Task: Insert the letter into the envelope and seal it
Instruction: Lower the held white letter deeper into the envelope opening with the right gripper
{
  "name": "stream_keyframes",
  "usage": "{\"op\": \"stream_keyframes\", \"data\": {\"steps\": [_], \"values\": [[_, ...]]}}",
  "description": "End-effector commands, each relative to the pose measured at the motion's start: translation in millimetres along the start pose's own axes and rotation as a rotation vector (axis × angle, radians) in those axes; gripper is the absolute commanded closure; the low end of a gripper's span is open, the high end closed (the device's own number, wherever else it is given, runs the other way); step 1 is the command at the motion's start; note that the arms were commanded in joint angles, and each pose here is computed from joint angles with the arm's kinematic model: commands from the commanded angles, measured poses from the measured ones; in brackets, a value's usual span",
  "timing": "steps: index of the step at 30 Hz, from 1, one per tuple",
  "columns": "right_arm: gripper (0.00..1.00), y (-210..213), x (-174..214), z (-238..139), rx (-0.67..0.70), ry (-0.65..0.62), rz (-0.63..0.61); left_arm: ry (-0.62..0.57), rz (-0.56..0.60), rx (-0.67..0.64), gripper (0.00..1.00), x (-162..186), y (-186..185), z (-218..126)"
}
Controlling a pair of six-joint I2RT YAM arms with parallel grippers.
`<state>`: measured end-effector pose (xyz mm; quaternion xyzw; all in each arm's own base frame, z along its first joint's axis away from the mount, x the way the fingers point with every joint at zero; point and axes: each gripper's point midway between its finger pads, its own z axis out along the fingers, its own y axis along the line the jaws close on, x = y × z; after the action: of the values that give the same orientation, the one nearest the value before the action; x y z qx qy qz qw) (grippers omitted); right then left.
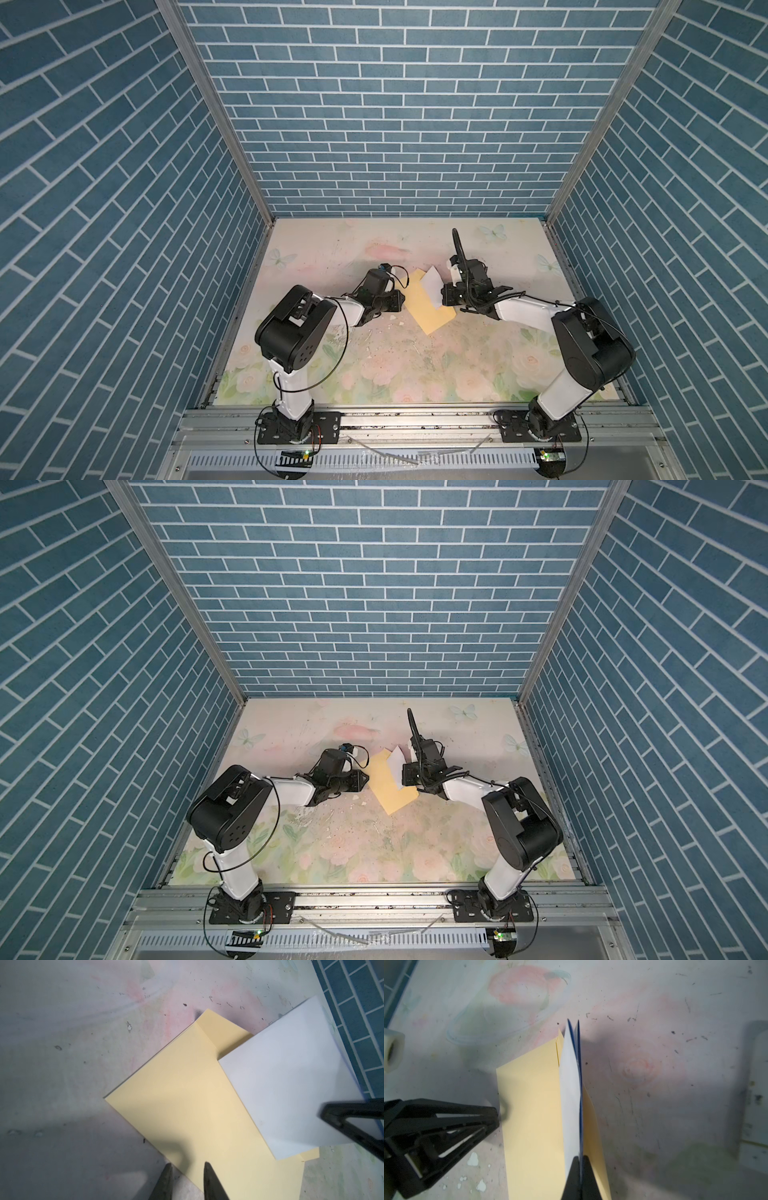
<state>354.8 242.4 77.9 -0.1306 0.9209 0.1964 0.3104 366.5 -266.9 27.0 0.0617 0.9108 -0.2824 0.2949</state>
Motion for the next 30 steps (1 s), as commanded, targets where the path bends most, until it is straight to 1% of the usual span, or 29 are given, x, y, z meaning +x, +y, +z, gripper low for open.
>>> {"op": "stream_keyframes", "data": {"steps": [1, 6, 9, 11, 12, 16, 21, 24, 30], "values": [[1.00, -9.8, -4.9, -19.6, 0.093, 0.083, -0.125, 0.096, 0.002, -0.052, 0.72, 21.4, 14.5, 5.8], [1.00, -11.4, -5.3, -19.8, 0.106, 0.164, -0.210, 0.098, 0.012, -0.054, 0.72, 15.1, 12.1, 9.2], [1.00, -12.1, -3.1, -15.9, 0.087, 0.227, -0.244, 0.104, 0.021, -0.059, 0.72, 13.2, 11.8, 11.6], [1.00, -15.4, -4.3, -14.4, 0.080, 0.253, -0.249, 0.111, 0.026, -0.061, 0.72, 12.1, 11.8, 14.7], [1.00, -12.7, -4.5, -13.7, 0.047, 0.267, -0.245, 0.114, 0.030, -0.064, 0.72, 11.1, 12.0, 16.5], [1.00, -14.9, -5.9, -12.4, 0.008, 0.293, -0.242, 0.130, 0.050, -0.077, 0.72, 8.2, 13.3, 24.2], [1.00, -27.3, -4.4, -11.6, 0.016, 0.324, -0.215, 0.146, 0.073, -0.094, 0.72, 1.9, 15.0, 34.6], [1.00, -32.3, -7.7, -14.1, 0.030, 0.320, -0.212, 0.156, 0.089, -0.107, 0.72, -1.0, 16.0, 39.8], [1.00, -34.7, -8.0, -13.3, 0.023, 0.327, -0.232, 0.162, 0.102, -0.118, 0.73, -4.4, 17.6, 45.3]]}}
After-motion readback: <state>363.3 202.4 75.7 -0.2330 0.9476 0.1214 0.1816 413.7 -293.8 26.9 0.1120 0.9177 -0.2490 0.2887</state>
